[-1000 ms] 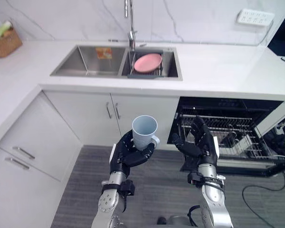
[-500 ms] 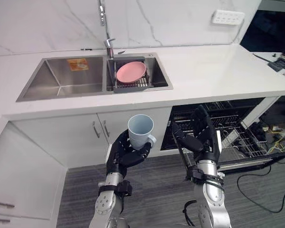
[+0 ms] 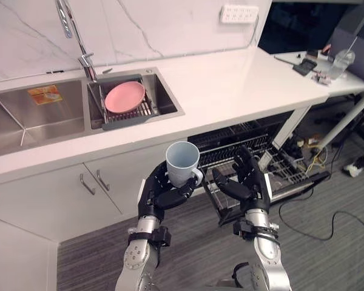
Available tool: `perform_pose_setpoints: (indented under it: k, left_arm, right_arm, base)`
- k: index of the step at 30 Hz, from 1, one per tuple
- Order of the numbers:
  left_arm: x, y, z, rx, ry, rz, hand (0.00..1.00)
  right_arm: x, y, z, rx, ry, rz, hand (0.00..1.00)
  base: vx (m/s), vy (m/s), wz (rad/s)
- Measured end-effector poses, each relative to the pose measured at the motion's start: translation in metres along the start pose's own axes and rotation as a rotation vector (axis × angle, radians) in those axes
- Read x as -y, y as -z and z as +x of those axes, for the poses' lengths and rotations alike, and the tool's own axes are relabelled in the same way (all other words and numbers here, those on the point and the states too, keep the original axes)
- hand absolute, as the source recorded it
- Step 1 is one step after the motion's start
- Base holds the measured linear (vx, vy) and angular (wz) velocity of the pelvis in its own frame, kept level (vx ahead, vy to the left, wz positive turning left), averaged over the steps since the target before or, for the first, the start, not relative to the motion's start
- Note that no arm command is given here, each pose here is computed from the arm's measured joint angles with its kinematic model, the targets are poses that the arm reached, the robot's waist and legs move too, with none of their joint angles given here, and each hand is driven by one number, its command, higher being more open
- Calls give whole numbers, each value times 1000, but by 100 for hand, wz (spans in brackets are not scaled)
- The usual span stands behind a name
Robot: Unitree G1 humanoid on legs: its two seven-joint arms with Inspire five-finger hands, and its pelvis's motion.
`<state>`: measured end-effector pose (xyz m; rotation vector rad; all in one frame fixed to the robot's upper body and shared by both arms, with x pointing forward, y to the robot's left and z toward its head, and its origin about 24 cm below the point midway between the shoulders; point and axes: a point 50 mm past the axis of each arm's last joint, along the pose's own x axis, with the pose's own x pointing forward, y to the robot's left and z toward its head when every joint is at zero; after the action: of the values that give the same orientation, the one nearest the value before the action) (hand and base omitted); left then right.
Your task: Walk over to the sink, pick up the cup, carry it to the dishwasher, place the cup inside the dishwasher, then close the dishwasher door
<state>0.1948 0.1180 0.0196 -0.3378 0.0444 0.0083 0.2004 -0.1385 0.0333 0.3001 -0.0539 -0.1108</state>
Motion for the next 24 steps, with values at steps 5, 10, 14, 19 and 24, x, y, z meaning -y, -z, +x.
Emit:
perform_pose_setpoints:
  k: [5,10,14,19,24]
  left_arm:
    - [-5,-5,3,24,-15,46,30]
    - [-7,-8,6,38,-25,83,30]
    - [-9,-9,7,43,-30,107,30]
    - [-9,-10,10,48,-20,145,30]
    - [-6,-7,25,39,-6,191,30]
  right_arm:
    - [-6,-23,0,106,-41,58,90]
    - [-6,-7,0,39,-36,67,90]
    - [-12,-9,-3,42,-87,73,90]
    - [-10,-9,-6,38,-87,103,90]
    - [-5,-1,-9,-2,-89,104,90]
  base:
    - [138,101,-35]
    - [136,254,-33]
    - [62,88,-24]
    - [1,-39,-22]
    - [-10,-38,-18]
